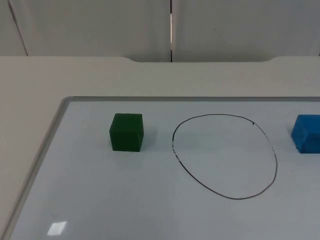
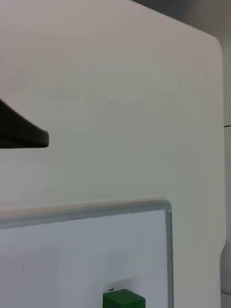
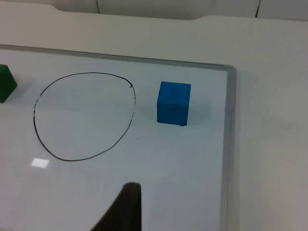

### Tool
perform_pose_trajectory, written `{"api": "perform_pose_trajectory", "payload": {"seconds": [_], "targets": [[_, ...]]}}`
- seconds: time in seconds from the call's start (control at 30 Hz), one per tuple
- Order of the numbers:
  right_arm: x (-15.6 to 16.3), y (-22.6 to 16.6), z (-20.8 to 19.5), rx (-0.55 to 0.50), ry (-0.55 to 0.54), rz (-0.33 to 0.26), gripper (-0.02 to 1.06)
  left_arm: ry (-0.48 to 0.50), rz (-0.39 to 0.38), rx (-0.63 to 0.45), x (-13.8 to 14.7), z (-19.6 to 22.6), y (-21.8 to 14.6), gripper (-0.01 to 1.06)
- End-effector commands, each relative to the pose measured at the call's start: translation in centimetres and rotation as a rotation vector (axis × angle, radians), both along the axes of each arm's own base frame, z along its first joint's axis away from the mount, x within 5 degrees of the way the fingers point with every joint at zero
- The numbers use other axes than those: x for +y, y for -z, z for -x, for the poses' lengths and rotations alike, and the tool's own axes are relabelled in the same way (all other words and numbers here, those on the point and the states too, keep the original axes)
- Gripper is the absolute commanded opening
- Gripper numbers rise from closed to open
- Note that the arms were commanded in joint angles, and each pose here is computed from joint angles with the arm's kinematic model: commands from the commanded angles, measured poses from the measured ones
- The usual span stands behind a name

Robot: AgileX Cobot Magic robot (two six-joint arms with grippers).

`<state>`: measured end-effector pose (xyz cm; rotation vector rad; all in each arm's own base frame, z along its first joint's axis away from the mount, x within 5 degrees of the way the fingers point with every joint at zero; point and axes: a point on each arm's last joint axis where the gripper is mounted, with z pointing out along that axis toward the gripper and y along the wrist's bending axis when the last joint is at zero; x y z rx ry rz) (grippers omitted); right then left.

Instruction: Push the two cubes into the marked area.

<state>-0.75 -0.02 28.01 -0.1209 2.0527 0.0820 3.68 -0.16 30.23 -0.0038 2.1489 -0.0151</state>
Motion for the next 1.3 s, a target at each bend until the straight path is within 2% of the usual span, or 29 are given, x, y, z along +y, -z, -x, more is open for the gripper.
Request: {"api": "perform_pose_trajectory", "payload": {"seconds": [0.0,0.5,0.57,0.67,0.7,0.77,0.87,0.9,0.93,1.07,1.27], "targets": [[0.0,0.0,0.0,-0.009,-0.003,0.013,1.05,0.004,0.019,-0.015,-0.1,-0.5,-0.4,1.04],[0.0,0.0,0.0,-0.009,-0.003,0.013,1.05,0.008,0.067,-0.037,-0.3,-3.5,-0.8,0.88],[0.0,0.0,0.0,-0.009,-0.003,0.013,1.05,0.008,0.069,-0.039,-0.3,-3.8,-0.8,0.79],[0.0,0.0,0.0,-0.009,-0.003,0.013,1.05,0.008,0.065,-0.05,-0.3,-4.3,-0.9,0.54],[0.0,0.0,0.0,-0.009,-0.003,0.013,1.05,0.008,0.065,-0.05,-0.3,-4.3,-0.9,0.54],[0.0,0.0,0.0,-0.009,-0.003,0.013,1.05,0.019,0.051,-0.066,-0.3,-4.7,-1.0,0.32],[0.0,0.0,0.0,-0.009,-0.003,0.013,1.05,0.061,0.044,-0.107,-0.6,-5.3,-1.4,0.08],[0.0,0.0,0.0,-0.009,-0.003,0.013,1.05,0.061,0.044,-0.107,-0.6,-5.3,-1.4,0.08],[0.0,0.0,0.0,-0.009,-0.003,0.013,1.05,0.076,0.063,-0.121,-0.8,-5.8,-1.5,0.0],[0.0,0.0,0.0,-0.009,-0.003,0.013,1.05,0.101,0.112,-0.134,-1.2,-7.0,-1.5,0.0],[0.0,0.0,0.0,-0.009,-0.003,0.013,1.05,0.147,0.142,-0.062,-1.6,-9.3,-0.5,0.0]]}}
